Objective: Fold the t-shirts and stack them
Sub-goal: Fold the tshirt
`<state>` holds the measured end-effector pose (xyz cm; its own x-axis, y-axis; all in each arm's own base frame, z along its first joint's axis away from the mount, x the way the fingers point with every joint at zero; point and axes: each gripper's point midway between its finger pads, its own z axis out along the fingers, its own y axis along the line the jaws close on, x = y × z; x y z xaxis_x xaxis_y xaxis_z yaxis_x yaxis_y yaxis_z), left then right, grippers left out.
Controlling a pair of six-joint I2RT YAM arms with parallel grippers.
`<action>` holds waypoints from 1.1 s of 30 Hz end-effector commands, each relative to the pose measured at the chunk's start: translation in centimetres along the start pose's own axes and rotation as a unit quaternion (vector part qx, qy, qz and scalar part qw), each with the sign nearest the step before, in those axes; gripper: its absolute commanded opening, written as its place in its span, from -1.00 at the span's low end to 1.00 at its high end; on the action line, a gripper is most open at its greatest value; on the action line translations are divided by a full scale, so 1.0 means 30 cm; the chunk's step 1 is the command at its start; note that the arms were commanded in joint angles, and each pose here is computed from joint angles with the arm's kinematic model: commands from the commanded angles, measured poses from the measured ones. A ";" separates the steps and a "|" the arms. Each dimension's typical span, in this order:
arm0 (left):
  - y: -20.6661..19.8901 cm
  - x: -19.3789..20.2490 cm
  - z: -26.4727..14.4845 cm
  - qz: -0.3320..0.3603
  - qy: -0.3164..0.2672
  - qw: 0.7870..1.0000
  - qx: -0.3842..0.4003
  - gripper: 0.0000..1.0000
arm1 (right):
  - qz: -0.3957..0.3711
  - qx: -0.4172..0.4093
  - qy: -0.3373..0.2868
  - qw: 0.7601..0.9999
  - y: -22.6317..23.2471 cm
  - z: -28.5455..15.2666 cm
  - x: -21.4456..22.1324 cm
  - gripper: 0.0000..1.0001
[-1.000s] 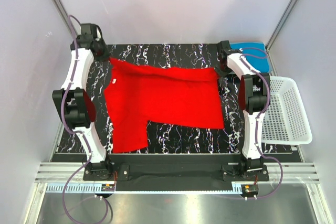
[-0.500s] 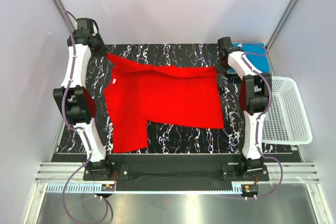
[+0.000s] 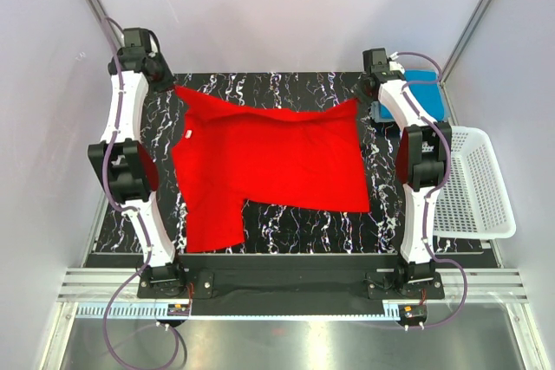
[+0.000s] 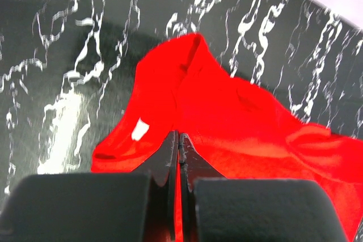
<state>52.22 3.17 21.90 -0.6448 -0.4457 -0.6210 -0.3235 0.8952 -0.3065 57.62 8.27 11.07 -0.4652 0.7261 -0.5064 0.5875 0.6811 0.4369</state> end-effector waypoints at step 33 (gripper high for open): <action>-0.246 -0.231 0.022 -0.072 -0.131 0.963 0.225 -1.00 | -0.003 -0.192 -0.148 0.970 0.261 0.024 -0.336 -1.00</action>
<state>61.22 0.00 26.45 -0.3925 -0.5897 -0.7058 -0.0448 0.7787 -0.6258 67.74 5.87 15.66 -0.2496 0.7017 -0.6674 0.3319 0.7094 0.6217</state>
